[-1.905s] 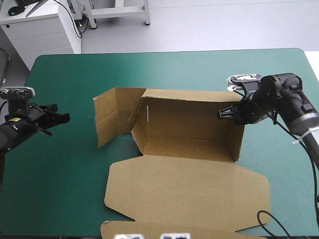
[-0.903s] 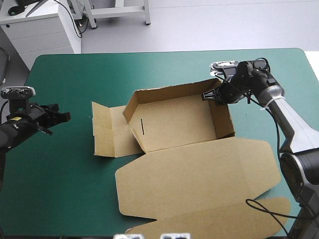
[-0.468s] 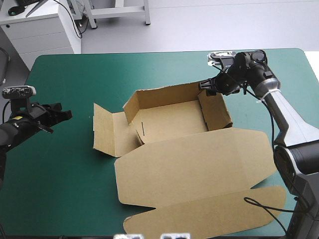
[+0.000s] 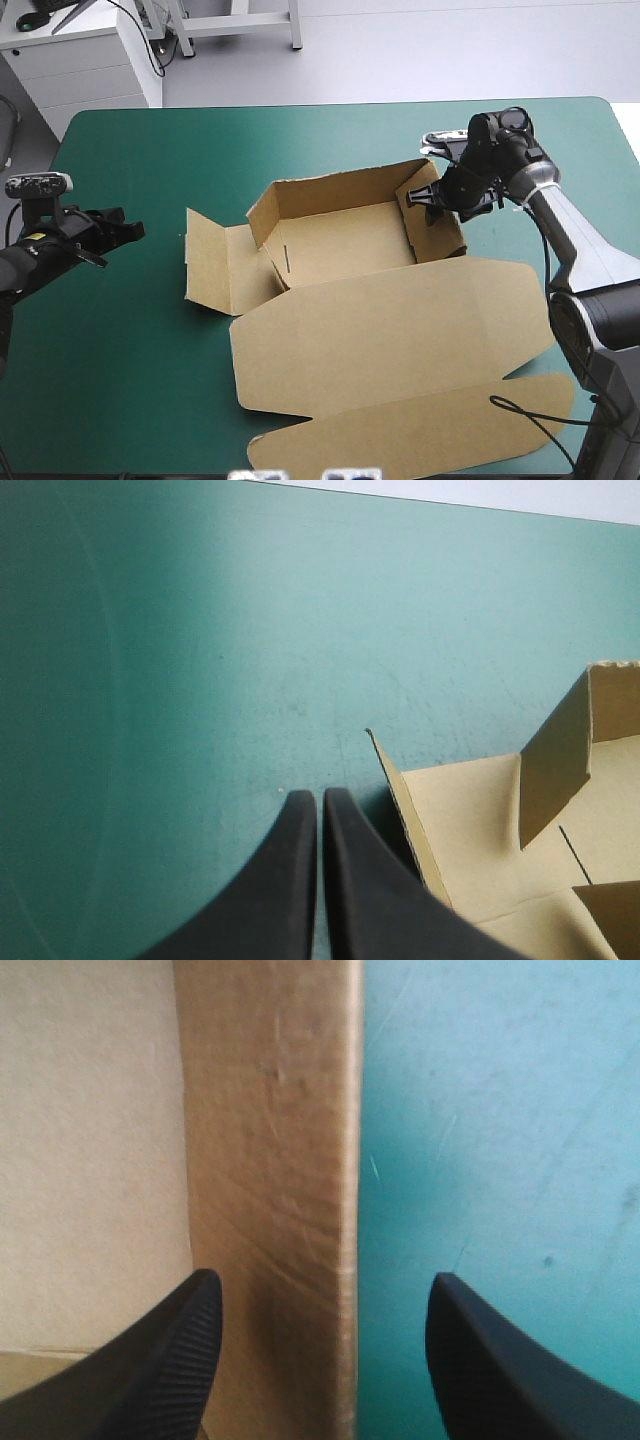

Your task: Fold the box

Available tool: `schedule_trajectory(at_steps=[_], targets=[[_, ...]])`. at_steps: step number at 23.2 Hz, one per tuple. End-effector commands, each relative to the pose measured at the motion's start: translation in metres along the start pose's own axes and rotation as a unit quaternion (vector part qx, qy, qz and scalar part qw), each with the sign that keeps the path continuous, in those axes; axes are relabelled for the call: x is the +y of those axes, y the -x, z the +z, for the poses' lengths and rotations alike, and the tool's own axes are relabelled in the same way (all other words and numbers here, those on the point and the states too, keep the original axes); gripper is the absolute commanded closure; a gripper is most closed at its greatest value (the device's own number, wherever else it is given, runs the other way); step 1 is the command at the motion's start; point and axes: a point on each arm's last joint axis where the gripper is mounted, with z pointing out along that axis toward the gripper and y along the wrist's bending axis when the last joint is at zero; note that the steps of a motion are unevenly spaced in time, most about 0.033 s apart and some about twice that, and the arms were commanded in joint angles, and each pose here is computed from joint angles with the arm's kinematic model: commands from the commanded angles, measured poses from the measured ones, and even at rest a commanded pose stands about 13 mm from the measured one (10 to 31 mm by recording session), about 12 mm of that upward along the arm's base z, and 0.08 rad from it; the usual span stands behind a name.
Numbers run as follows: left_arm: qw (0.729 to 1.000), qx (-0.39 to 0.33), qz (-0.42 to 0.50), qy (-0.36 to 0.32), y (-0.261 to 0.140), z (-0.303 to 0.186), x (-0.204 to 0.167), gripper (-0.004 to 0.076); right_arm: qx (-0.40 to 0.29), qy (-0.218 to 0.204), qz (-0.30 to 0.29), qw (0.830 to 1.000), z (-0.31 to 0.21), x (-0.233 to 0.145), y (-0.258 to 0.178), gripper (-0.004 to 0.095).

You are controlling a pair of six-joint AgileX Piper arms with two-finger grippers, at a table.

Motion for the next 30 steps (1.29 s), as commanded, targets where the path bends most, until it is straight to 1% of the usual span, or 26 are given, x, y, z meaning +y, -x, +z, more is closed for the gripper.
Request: schedule_trajectory(at_steps=[1,4,5,6,8,11,12,15,17,19,20,21,22,24,25,28,30], targets=[[0.999,-0.043,-0.011,0.003,0.013,-0.010,-0.003,0.0717,-0.011,0.004,0.001,1.000,-0.014,0.001,-0.006,0.0355],[0.999,-0.043,-0.011,0.003,0.013,-0.010,-0.003,0.0717,-0.007,0.006,-0.004,1.000,-0.012,0.001,-0.006,0.0362],[0.999,-0.043,-0.011,0.003,0.013,-0.010,-0.003,0.0716,-0.006,0.006,-0.011,1.000,-0.012,0.002,-0.006,0.0383],[0.999,-0.043,-0.011,0.003,0.013,-0.010,-0.003,0.0717,-0.004,0.006,-0.017,1.000,-0.012,0.002,-0.007,0.0434],[0.999,-0.043,-0.011,0.003,0.013,-0.010,-0.003,0.0716,-0.003,0.006,-0.022,1.000,-0.011,0.001,-0.006,0.0591],[0.999,-0.041,-0.010,0.002,0.013,-0.010,-0.003,0.0716,0.001,0.008,-0.032,0.999,-0.008,0.002,-0.006,0.0935],[0.999,-0.040,-0.012,0.002,0.013,-0.009,-0.003,0.0716,0.001,0.015,-0.035,0.999,-0.007,0.003,-0.006,0.0915],[0.999,-0.037,-0.007,0.005,0.012,-0.009,-0.002,0.0716,0.000,0.052,-0.044,0.998,-0.006,0.007,-0.005,0.0921],[0.999,-0.035,-0.004,0.006,0.012,-0.009,-0.002,0.0716,-0.008,0.058,-0.047,0.997,-0.012,0.003,-0.005,0.0922],[0.999,-0.033,-0.004,0.013,0.012,-0.005,0.001,0.0716,-0.038,0.079,-0.049,0.995,-0.035,-0.003,-0.009,0.0922],[0.999,-0.027,0.003,0.024,0.011,0.000,0.005,0.0716,-0.071,0.105,-0.050,0.991,-0.057,-0.009,-0.012,0.0927],[0.999,-0.024,0.000,0.029,0.010,0.006,0.009,0.0716,-0.104,0.117,-0.041,0.987,-0.079,-0.020,-0.017,0.0927],[0.999,-0.024,-0.009,0.031,0.010,0.010,0.011,0.0717,-0.127,0.119,-0.028,0.984,-0.095,-0.030,-0.022,0.0927],[0.999,-0.017,-0.020,0.035,0.010,0.022,0.018,0.0716,-0.177,0.106,-0.011,0.979,-0.130,-0.052,-0.037,0.0927],[0.999,-0.011,-0.019,0.038,0.011,0.028,0.021,0.0717,-0.198,0.100,-0.006,0.975,-0.145,-0.058,-0.044,0.0927],[0.999,0.008,-0.025,0.035,0.014,0.047,0.029,0.0716,-0.237,0.100,-0.026,0.966,-0.172,-0.052,-0.058,0.0927],[0.999,0.029,-0.030,0.023,0.012,0.057,0.031,0.0716,-0.253,0.123,-0.034,0.959,-0.180,-0.045,-0.060,0.0927]])
